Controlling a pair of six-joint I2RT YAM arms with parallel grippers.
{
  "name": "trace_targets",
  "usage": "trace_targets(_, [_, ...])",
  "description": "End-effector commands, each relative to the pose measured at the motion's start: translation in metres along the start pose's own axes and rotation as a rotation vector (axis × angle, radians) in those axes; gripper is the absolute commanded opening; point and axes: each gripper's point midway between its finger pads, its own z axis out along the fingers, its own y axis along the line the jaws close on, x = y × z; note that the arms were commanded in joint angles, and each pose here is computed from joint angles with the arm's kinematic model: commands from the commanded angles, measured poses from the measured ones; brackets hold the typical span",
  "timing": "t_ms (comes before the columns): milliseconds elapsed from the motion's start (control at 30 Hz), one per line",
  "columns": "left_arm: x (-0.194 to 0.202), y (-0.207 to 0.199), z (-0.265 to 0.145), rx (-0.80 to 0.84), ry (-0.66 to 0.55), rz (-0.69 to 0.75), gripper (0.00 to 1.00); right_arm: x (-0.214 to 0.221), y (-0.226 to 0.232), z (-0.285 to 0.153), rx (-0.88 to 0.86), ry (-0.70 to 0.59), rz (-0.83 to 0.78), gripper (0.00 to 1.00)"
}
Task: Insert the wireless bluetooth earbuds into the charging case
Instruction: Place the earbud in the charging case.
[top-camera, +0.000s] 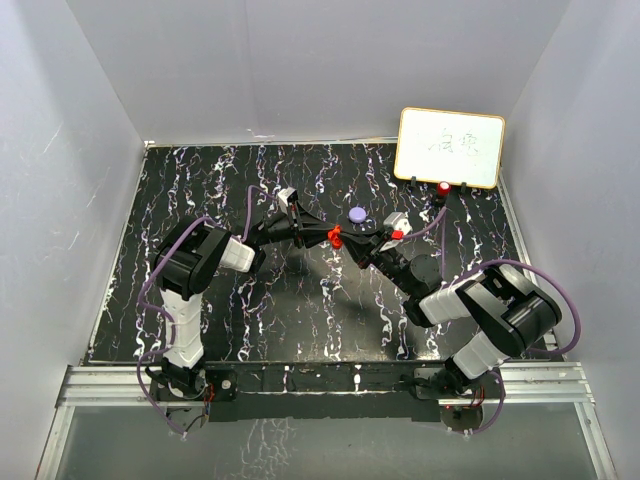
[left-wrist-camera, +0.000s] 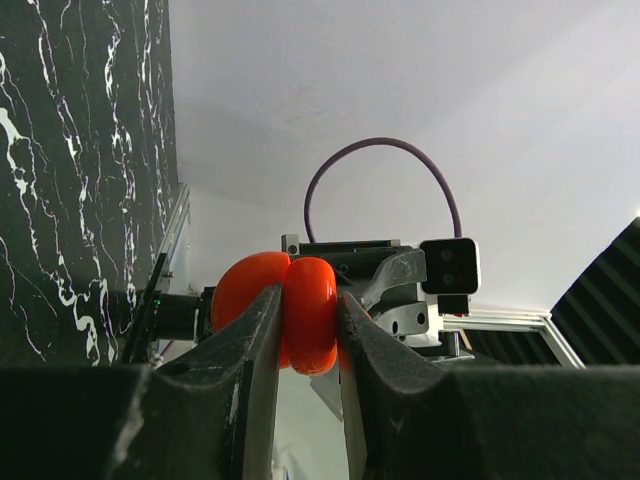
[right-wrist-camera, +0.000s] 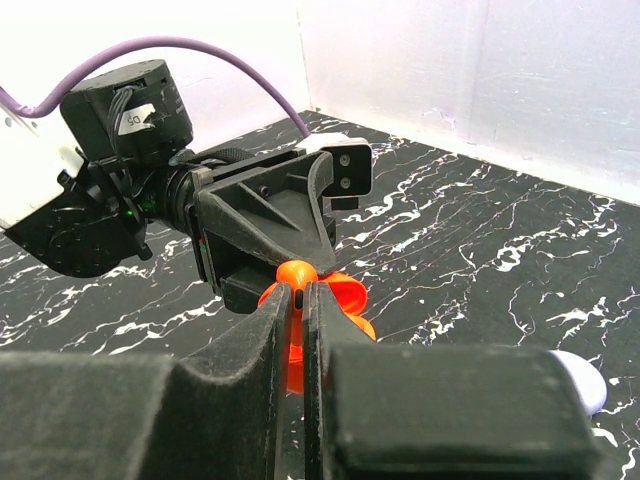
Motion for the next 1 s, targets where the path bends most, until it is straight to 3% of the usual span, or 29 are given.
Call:
trace_targets(0, [0.025,-0.062,-0.002,0.192,0.077,0.239,0.00,-0.091,0.013,0.005,-0.063,-0.350,-0.102,0.00])
trace_targets(967, [0.026,-0.075,0.000,0.217,0.080,0.249,0.00,-0.088,0.009,0.003,-0.064,-0.340,-0.113,0.00])
